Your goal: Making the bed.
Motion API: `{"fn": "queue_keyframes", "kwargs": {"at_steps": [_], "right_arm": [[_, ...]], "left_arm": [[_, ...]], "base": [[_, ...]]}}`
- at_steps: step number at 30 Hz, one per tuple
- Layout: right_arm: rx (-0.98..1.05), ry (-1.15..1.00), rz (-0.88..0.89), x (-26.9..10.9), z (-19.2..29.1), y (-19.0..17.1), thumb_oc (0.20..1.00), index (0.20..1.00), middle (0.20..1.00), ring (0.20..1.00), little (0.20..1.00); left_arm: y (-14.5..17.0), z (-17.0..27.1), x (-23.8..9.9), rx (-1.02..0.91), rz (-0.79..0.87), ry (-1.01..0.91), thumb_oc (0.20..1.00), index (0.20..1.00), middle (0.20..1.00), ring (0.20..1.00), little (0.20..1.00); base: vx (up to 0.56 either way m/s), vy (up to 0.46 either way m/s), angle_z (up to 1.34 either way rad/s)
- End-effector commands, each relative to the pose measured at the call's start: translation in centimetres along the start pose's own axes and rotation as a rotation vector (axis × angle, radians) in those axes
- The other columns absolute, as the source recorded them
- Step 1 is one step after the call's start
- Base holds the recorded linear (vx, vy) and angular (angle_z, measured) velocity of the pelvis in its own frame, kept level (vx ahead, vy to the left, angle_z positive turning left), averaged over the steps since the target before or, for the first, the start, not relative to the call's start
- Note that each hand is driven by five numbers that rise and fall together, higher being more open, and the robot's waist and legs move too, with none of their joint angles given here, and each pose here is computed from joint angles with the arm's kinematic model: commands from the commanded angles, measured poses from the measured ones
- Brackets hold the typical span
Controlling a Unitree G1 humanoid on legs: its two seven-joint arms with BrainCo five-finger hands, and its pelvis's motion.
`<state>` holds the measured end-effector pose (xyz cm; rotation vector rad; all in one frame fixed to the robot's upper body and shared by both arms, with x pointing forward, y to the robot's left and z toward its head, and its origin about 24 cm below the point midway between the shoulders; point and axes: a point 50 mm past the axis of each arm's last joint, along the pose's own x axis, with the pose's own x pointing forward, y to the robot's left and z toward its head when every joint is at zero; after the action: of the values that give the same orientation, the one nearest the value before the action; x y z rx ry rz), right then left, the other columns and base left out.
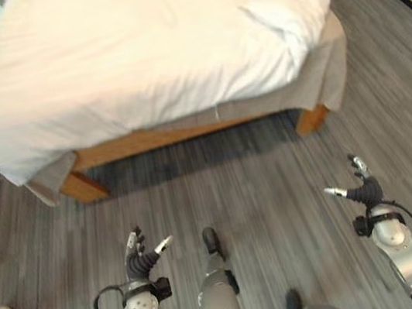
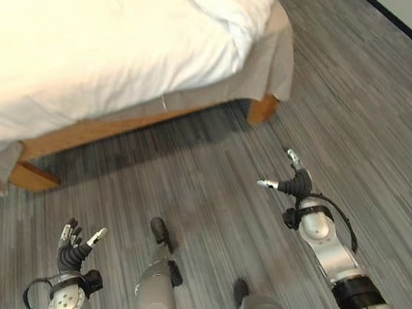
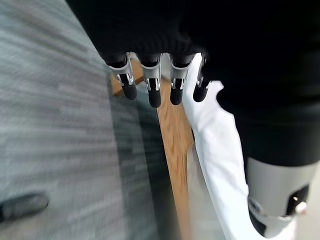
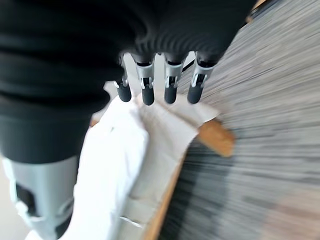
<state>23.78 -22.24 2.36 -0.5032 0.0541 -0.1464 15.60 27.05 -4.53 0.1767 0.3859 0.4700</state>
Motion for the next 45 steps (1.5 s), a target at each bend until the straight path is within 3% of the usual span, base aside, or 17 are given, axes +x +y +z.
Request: {"fn": "queue_keyframes", "kwargs": {"at_steps": [1, 10, 17, 25, 29, 30, 34, 35, 39, 41, 45], "right_arm": [[0.054, -0.158, 0.021, 1.5, 3.4, 1.2, 1.000, 1.000, 1.000, 1.000, 1.000], [-0.021, -0.293, -0.040, 3.8, 6.8, -1.3, 1.000, 1.000, 1.000, 1.000, 1.000], [-0.050, -0.295, -0.096, 3.7, 6.7, -2.9, 1.000, 1.000, 1.000, 1.000, 1.000], [-0.217, -0.322, -0.185, 4.7, 7.5, -4.4, 1.000, 1.000, 1.000, 1.000, 1.000], [-0.347, -0.429, -0.307, 7.4, 11.9, -6.8, 1.000, 1.000, 1.000, 1.000, 1.000], [-0.371, -0.479, -0.295, 8.0, 13.8, -7.0, 1.000, 1.000, 1.000, 1.000, 1.000], [-0.397, -0.488, -0.273, 8.0, 14.1, -6.8, 1.000, 1.000, 1.000, 1.000, 1.000], [-0.415, -0.463, -0.246, 8.0, 13.3, -6.4, 1.000, 1.000, 1.000, 1.000, 1.000], [-0.398, -0.407, -0.166, 7.5, 11.3, -4.1, 1.000, 1.000, 1.000, 1.000, 1.000], [-0.377, -0.368, -0.134, 7.1, 9.9, -2.9, 1.000, 1.000, 1.000, 1.000, 1.000], [-0.367, -0.362, -0.113, 6.4, 9.2, -1.8, 1.000, 1.000, 1.000, 1.000, 1.000]], "left_arm": [[0.9, 3.3, 1.2, 0.074, -0.042, -0.145, 1.000, 1.000, 1.000, 1.000, 1.000], [1.6, 7.7, 3.4, 0.093, -0.035, -0.291, 1.000, 1.000, 1.000, 1.000, 1.000], [3.2, 7.4, 3.7, 0.068, 0.048, -0.276, 1.000, 1.000, 1.000, 1.000, 1.000], [2.7, 7.2, 3.2, -0.094, 0.078, -0.278, 1.000, 1.000, 1.000, 1.000, 1.000], [-1.0, 12.5, 2.9, -0.283, -0.105, -0.476, 1.000, 1.000, 1.000, 1.000, 1.000], [-2.5, 16.8, 1.4, -0.424, -0.274, -0.640, 1.000, 1.000, 1.000, 1.000, 1.000], [-3.3, 19.8, -0.7, -0.520, -0.454, -0.768, 1.000, 1.000, 1.000, 1.000, 1.000], [-3.1, 22.3, -2.4, -0.496, -0.520, -0.903, 1.000, 1.000, 1.000, 1.000, 1.000], [-3.2, 26.1, -3.2, -0.413, -0.464, -1.083, 1.000, 1.000, 1.000, 1.000, 1.000], [-2.8, 27.7, -0.4, -0.165, -0.163, -1.108, 1.000, 1.000, 1.000, 1.000, 1.000], [-2.0, 26.8, 5.0, 0.113, 0.131, -0.927, 1.000, 1.000, 1.000, 1.000, 1.000]], "base": [[0.46, 0.373, -0.43], [0.50, 0.030, 0.21], [0.52, -0.316, 0.43], [0.36, -0.252, 0.14], [0.33, -0.311, 0.14], [0.29, -0.289, 0.28], [0.22, -0.032, -0.01], [0.22, 0.069, -0.20], [0.15, 0.013, 0.06], [0.13, -0.114, 0.27], [0.15, -0.130, -0.25]]}}
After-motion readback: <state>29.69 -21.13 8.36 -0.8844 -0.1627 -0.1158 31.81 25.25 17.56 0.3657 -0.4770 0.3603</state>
